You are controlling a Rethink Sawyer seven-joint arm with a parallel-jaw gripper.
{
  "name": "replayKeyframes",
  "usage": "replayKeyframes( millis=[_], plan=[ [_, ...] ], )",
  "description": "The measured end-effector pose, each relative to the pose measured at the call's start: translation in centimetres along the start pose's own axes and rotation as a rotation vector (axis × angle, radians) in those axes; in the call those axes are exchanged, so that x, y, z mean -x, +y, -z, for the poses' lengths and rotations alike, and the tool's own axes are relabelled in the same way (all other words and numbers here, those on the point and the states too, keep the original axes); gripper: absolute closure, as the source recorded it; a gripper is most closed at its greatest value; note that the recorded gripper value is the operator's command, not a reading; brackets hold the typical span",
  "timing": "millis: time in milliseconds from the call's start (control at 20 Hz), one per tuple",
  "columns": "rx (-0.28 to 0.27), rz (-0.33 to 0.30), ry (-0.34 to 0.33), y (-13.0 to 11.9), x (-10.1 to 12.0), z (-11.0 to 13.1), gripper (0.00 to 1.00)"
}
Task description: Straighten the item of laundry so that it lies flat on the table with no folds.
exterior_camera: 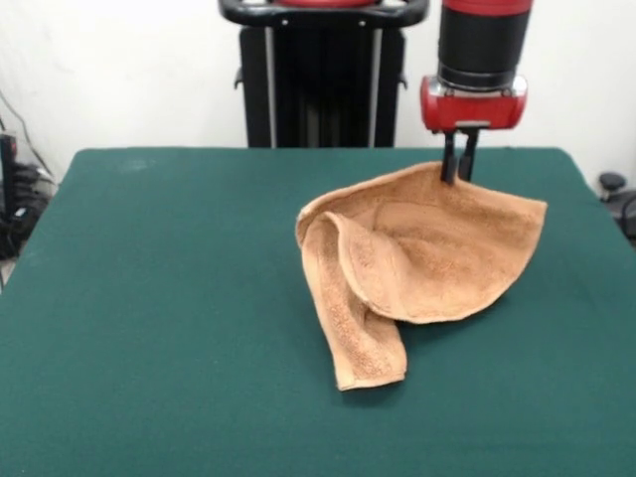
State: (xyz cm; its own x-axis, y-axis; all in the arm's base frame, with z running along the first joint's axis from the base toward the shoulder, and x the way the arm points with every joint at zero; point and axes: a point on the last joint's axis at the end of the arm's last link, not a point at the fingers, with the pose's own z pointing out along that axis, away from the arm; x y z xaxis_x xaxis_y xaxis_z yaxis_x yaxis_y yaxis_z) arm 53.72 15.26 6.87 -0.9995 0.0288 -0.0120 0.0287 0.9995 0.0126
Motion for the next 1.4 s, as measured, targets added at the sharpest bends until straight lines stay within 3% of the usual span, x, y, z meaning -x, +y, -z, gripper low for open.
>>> replayKeyframes(
  millis=[550,1400],
  plan=[
    [-0.013,-0.051,0.042,-3.4,-3.1,-1.2,1.00],
    [-0.051,-0.118,0.056,-14.5,-4.5,-2.8,1.00]
  ],
)
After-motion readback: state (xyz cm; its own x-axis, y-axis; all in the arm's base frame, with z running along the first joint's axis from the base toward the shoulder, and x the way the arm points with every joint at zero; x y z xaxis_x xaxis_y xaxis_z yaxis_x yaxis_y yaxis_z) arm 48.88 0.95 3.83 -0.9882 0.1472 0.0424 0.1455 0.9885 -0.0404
